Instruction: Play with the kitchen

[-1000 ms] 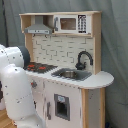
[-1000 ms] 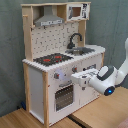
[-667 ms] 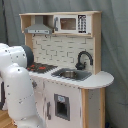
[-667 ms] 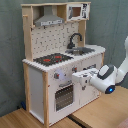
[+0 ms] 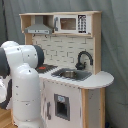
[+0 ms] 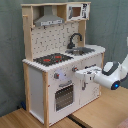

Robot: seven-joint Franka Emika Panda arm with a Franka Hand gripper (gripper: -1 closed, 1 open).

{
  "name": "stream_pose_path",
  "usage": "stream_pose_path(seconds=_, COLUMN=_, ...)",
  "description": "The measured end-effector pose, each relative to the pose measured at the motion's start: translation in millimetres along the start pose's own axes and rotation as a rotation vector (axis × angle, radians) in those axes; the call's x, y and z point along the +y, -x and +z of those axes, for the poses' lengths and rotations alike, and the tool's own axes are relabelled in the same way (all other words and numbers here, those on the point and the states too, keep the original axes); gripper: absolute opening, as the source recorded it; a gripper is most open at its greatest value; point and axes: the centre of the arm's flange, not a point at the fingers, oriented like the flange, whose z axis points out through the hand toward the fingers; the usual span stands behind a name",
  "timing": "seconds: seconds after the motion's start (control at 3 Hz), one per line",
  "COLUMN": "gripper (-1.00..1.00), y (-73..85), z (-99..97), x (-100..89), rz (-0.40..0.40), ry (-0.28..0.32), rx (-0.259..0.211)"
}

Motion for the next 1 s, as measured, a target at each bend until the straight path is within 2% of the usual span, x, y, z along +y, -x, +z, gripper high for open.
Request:
stream_pose_path(seconds=0.33, gripper=1.0, y=9.8, z=-2.8, x=-16.5, rz=-0.016, ry=0.008, rx=0.034)
stream_pose_path(seconds=0.67, gripper=1.0, y=20.8, z=4.4, x=-30.1, rz=-0.059, ry=0.015, rx=0.044)
stream_pose_path(seconds=1.0, gripper=1.0, y=30.4, z=19.4, x=-34.1, rz=-0.098, ry=0.018, rx=0.063)
